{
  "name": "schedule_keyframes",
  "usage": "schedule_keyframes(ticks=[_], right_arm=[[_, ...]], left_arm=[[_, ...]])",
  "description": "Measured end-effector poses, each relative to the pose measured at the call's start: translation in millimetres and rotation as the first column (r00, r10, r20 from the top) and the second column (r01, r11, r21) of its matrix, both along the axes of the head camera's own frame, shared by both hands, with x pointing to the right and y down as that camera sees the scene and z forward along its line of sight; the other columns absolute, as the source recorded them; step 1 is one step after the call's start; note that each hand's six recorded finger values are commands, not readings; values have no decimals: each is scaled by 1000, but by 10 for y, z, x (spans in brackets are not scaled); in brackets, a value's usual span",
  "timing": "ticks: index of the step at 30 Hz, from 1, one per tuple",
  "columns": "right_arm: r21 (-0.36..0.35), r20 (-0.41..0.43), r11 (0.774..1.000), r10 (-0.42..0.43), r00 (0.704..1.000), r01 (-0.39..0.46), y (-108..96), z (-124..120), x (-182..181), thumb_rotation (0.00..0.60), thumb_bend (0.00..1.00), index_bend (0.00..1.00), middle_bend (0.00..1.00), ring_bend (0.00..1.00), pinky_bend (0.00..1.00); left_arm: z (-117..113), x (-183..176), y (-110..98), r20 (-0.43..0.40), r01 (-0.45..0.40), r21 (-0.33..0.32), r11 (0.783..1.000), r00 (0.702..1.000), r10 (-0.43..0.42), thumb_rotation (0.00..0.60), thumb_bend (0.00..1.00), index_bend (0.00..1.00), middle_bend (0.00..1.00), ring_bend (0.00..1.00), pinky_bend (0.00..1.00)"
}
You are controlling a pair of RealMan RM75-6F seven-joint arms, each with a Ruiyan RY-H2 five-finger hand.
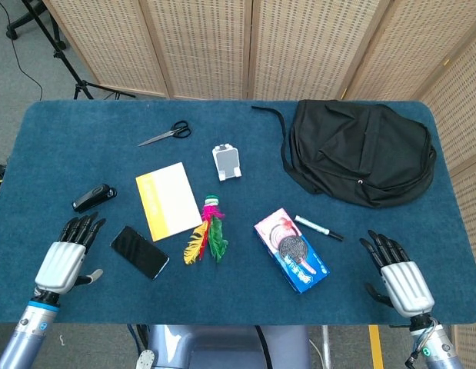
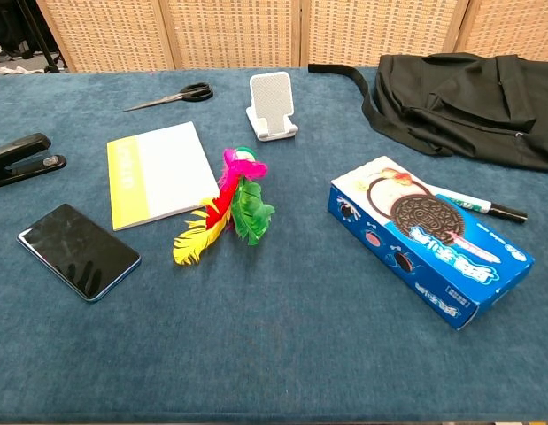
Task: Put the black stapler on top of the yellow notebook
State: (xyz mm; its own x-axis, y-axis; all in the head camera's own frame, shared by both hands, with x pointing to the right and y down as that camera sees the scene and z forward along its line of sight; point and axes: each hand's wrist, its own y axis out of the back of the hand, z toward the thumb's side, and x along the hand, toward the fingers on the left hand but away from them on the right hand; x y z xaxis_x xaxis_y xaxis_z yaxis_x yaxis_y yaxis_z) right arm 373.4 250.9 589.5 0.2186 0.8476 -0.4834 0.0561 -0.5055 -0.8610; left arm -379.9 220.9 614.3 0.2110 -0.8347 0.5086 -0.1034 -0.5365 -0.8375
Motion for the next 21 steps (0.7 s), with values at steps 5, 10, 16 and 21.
schedule_keyframes(ticks=[5, 10, 16, 21], right_arm=[[3, 1, 1000, 13, 1000, -13, -14, -2, 45, 600, 334, 3, 0, 0, 110], [4, 1, 1000, 10, 1000, -10, -17, 0, 41, 600, 337, 3, 0, 0, 110], [-4, -5, 1000, -5, 1000, 5, 12, 21, -1, 600, 337, 3, 0, 0, 110], [-5, -5, 1000, -9, 1000, 9, 18, 26, -14, 600, 337, 3, 0, 0, 110]], left_arm=[[28, -7, -9, 31, -16, -17, 1000, 999, 17, 600, 106, 0, 0, 0, 5], [71, -68, -67, 69, -11, -29, 1000, 997, 13, 600, 106, 0, 0, 0, 6], [110, -147, -268, 104, 2, -33, 999, 995, 1, 600, 107, 0, 0, 0, 5], [154, -184, -483, 127, 7, -27, 1000, 992, -4, 600, 107, 0, 0, 0, 5]])
